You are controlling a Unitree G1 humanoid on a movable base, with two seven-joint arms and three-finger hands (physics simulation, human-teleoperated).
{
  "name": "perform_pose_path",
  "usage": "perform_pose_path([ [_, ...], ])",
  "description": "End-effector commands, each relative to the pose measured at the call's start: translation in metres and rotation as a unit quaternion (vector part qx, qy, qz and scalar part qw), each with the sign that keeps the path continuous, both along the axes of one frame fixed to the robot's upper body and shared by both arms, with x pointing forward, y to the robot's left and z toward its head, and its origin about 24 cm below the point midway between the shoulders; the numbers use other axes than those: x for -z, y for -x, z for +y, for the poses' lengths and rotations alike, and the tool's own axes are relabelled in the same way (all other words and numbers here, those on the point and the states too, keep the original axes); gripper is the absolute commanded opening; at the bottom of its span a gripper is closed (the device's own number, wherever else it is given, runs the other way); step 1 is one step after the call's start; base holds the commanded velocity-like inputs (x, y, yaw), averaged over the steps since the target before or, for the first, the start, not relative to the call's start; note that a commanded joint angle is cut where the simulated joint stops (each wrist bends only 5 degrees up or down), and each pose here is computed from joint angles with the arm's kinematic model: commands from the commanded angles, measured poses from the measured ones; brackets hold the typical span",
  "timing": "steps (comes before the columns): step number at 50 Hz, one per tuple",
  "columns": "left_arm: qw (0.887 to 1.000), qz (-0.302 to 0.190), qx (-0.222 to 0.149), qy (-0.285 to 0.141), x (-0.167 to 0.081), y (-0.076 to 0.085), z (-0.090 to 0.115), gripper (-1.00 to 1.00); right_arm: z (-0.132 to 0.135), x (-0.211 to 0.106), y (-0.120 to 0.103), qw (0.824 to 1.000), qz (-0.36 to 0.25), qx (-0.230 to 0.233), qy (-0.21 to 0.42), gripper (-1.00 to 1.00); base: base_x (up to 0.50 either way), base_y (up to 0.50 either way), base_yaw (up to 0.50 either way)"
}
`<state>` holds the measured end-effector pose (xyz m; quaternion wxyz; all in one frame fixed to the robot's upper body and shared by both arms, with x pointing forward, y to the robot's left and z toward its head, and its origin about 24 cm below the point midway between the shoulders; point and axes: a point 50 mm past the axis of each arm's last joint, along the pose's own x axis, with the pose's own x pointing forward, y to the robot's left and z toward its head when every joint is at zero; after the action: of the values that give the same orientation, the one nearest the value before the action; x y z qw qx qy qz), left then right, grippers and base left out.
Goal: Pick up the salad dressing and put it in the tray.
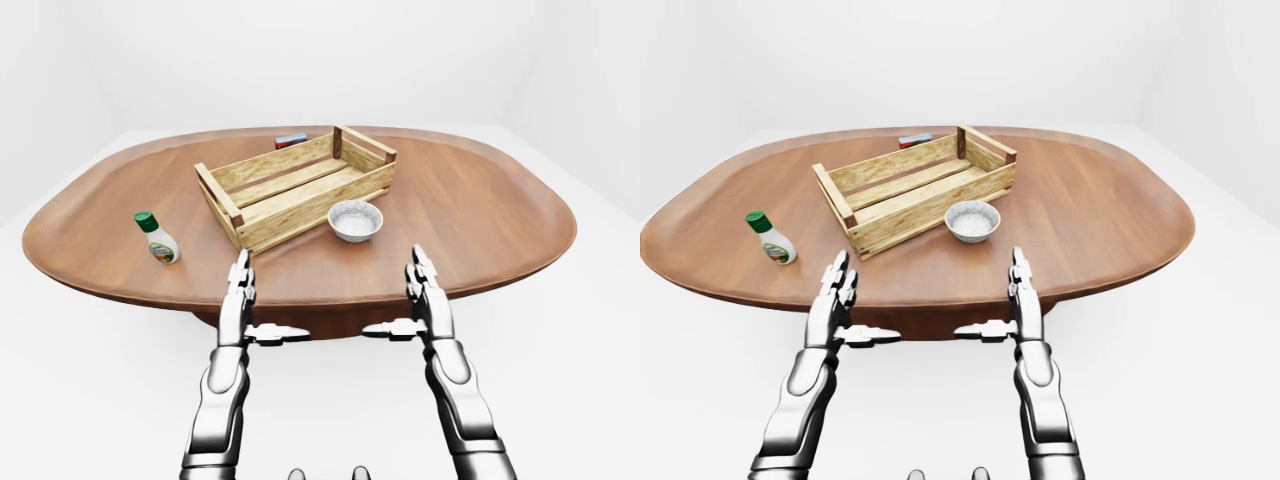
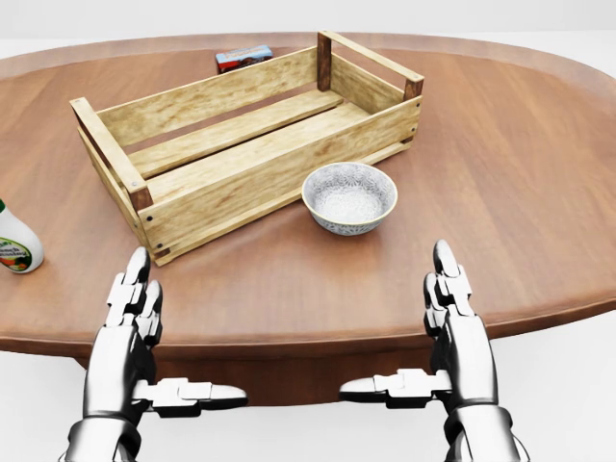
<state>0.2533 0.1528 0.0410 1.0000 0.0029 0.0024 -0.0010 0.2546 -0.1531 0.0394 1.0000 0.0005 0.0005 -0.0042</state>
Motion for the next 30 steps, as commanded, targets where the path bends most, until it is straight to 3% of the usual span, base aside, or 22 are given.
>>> perform_pose_path([
  [1,1.000,0.006,0.001,-0.007,0.001,0.001,0.007,1.00,-0.007,0.005,-0.002,1.000,0.000,0.010,-0.002,1.00,0.00,0.00,0.00],
  [10,1.000,-0.006,0.007,-0.004,-0.006,0.003,0.008,1.00,-0.007,0.005,-0.003,1.000,0.001,0.018,-0.002,1.00,0.00,0.00,0.00],
  [11,1.000,-0.022,0.005,0.000,-0.022,0.005,0.012,1.00,-0.013,-0.017,0.001,0.999,-0.017,0.028,-0.040,1.00,0.00,0.00,0.00],
  [14,0.993,-0.120,-0.004,0.002,-0.067,0.009,0.026,1.00,-0.035,-0.077,0.015,0.987,-0.139,0.068,-0.043,1.00,0.00,0.00,0.00],
  [17,0.985,-0.171,-0.023,-0.017,-0.093,0.010,0.043,1.00,-0.056,-0.140,0.042,0.955,-0.279,0.100,-0.027,1.00,0.00,0.00,0.00],
  [18,0.981,-0.188,-0.033,-0.024,-0.101,0.011,0.052,1.00,-0.065,-0.163,0.057,0.935,-0.336,0.114,-0.022,1.00,0.00,0.00,0.00],
  [19,0.975,-0.215,-0.046,-0.039,-0.116,0.014,0.064,1.00,-0.080,-0.201,0.091,0.889,-0.439,0.130,-0.022,1.00,0.00,0.00,0.00],
  [20,0.974,-0.217,-0.047,-0.040,-0.117,0.014,0.065,1.00,-0.081,-0.204,0.093,0.885,-0.446,0.131,-0.023,1.00,0.00,0.00,0.00],
  [22,0.962,-0.258,-0.070,-0.051,-0.139,0.019,0.083,1.00,-0.100,-0.236,0.140,0.821,-0.547,0.163,-0.016,1.00,0.00,0.00,0.00],
  [23,0.958,-0.272,-0.079,-0.054,-0.146,0.021,0.088,1.00,-0.106,-0.242,0.152,0.808,-0.564,0.169,-0.017,1.00,0.00,0.00,0.00],
  [27,0.934,-0.334,-0.113,-0.065,-0.178,0.034,0.114,1.00,-0.126,-0.257,0.189,0.787,-0.582,0.205,0.015,1.00,0.00,0.00,0.00],
  [30,0.926,-0.344,-0.133,-0.078,-0.188,0.038,0.127,1.00,-0.133,-0.262,0.200,0.787,-0.574,0.223,0.028,1.00,0.00,0.00,0.00],
])
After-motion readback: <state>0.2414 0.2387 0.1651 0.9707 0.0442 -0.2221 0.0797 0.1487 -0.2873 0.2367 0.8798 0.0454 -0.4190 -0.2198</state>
